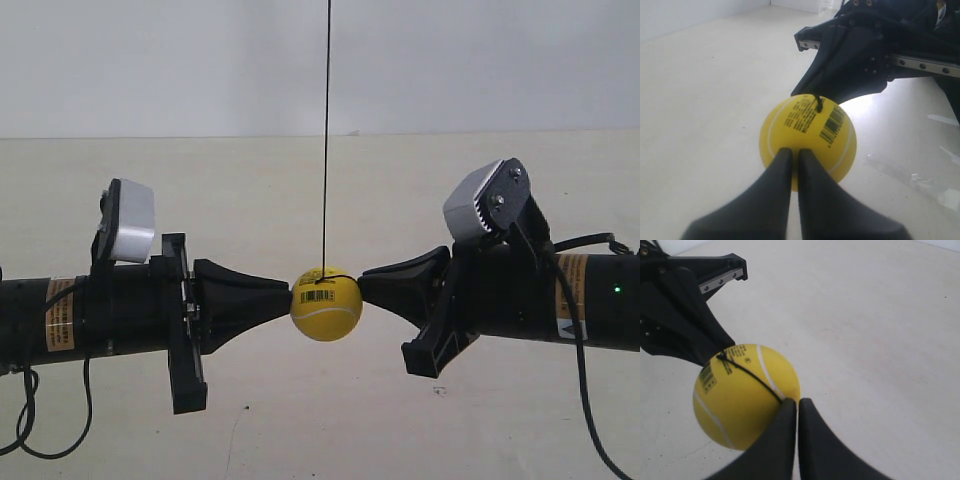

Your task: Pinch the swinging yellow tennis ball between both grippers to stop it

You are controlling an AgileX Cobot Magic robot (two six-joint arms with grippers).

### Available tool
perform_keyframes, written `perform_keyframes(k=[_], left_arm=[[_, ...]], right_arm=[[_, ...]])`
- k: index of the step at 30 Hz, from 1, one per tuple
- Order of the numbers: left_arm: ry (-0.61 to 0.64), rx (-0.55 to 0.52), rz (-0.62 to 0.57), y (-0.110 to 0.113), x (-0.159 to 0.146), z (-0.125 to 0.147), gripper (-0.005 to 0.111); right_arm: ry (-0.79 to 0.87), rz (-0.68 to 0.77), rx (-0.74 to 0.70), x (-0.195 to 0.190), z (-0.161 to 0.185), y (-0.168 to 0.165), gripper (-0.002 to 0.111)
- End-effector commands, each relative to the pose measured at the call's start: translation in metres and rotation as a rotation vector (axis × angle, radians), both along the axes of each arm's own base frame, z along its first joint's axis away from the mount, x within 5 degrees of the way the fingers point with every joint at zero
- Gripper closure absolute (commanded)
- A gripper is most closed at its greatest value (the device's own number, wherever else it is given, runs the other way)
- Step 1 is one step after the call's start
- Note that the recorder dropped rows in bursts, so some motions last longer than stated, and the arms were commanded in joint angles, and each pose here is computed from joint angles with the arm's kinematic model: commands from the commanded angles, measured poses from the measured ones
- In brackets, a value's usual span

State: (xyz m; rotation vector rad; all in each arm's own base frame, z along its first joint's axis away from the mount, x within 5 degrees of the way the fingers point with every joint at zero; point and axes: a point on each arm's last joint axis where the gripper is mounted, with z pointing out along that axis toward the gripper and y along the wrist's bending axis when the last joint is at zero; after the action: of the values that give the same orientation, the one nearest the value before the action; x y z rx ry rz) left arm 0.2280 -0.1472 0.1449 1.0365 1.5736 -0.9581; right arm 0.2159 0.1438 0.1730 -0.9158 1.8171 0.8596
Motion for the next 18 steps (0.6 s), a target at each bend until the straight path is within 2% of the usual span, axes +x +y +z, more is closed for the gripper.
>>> perform_keyframes(k=[1,6,13,18], left_arm=[[-0.001,-0.012,0.006,0.000,0.000,0.001,0.102],[-0.001,-0.014,0.010,0.000,0.000,0.001,0.102],[0.009,-0.017,0.066,0.012,0.008,0.001,0.102],[0.054,-0.048,0.122,0.024,0.014,0.002,0.102]], right_arm=[[-0.019,0.033,0.004,-0.001,0.002,0.002,0.108],[-0.034,-0.008,-0.052,0.000,0.005,-0.003,0.108],[-0.075,-0.160,-0.168,-0.002,0.025,-0.019,0.108],[-0.107,-0.206,-0.153,-0.009,0.037,-0.025,0.108]])
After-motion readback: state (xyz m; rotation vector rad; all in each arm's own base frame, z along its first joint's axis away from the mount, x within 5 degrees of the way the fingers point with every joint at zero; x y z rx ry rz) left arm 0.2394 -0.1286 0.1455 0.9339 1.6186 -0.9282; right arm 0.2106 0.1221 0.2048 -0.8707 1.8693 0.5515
